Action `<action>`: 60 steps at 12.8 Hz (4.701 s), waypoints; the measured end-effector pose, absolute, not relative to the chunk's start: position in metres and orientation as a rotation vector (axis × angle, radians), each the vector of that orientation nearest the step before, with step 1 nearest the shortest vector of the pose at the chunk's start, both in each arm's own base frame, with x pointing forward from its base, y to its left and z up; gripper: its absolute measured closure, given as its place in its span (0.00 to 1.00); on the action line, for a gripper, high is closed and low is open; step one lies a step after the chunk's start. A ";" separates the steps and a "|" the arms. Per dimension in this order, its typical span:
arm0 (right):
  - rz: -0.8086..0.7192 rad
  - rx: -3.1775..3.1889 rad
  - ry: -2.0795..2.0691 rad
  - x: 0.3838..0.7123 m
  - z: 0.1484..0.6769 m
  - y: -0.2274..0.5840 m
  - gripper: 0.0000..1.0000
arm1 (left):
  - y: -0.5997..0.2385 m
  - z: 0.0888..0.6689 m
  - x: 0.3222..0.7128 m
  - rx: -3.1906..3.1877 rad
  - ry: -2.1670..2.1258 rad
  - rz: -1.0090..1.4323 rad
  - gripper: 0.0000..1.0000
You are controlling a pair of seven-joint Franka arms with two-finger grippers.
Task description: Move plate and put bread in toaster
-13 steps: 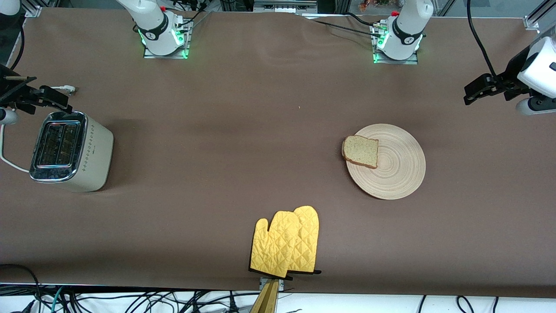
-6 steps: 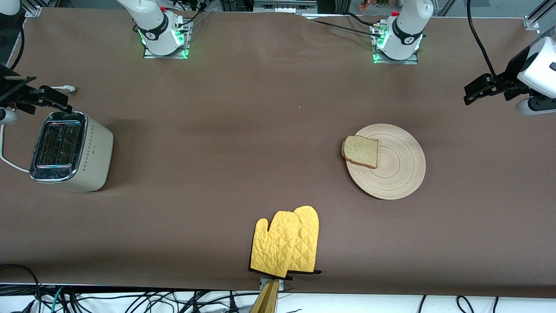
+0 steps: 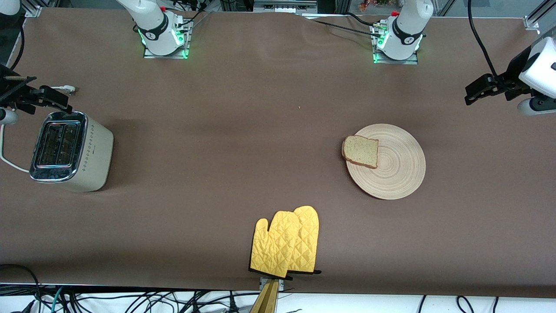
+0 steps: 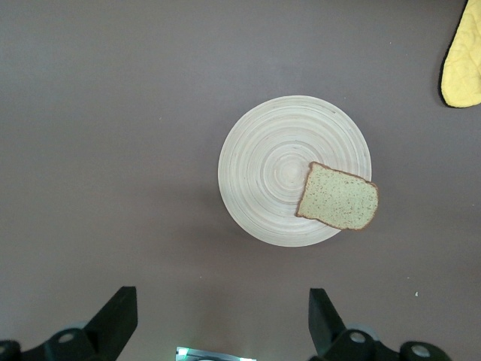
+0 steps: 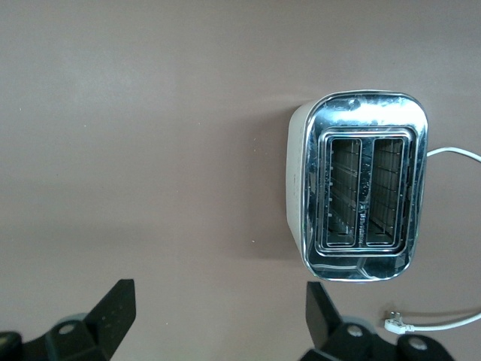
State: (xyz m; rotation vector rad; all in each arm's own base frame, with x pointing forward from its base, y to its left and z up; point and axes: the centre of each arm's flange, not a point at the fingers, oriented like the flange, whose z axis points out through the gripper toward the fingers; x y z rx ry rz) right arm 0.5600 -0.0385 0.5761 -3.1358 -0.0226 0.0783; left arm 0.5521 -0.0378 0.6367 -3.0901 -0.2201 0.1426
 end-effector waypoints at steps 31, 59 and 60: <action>0.079 -3.136 -0.028 0.560 0.576 -0.037 0.00 | 0.019 0.487 0.574 -3.097 -0.324 0.036 0.00; 0.159 -3.129 -0.031 0.554 0.578 -0.036 0.00 | 0.117 0.136 0.541 -4.085 0.244 0.274 0.16; 0.159 -3.129 -0.031 0.554 0.578 -0.036 0.00 | 0.118 0.134 0.541 -4.080 0.234 0.266 0.26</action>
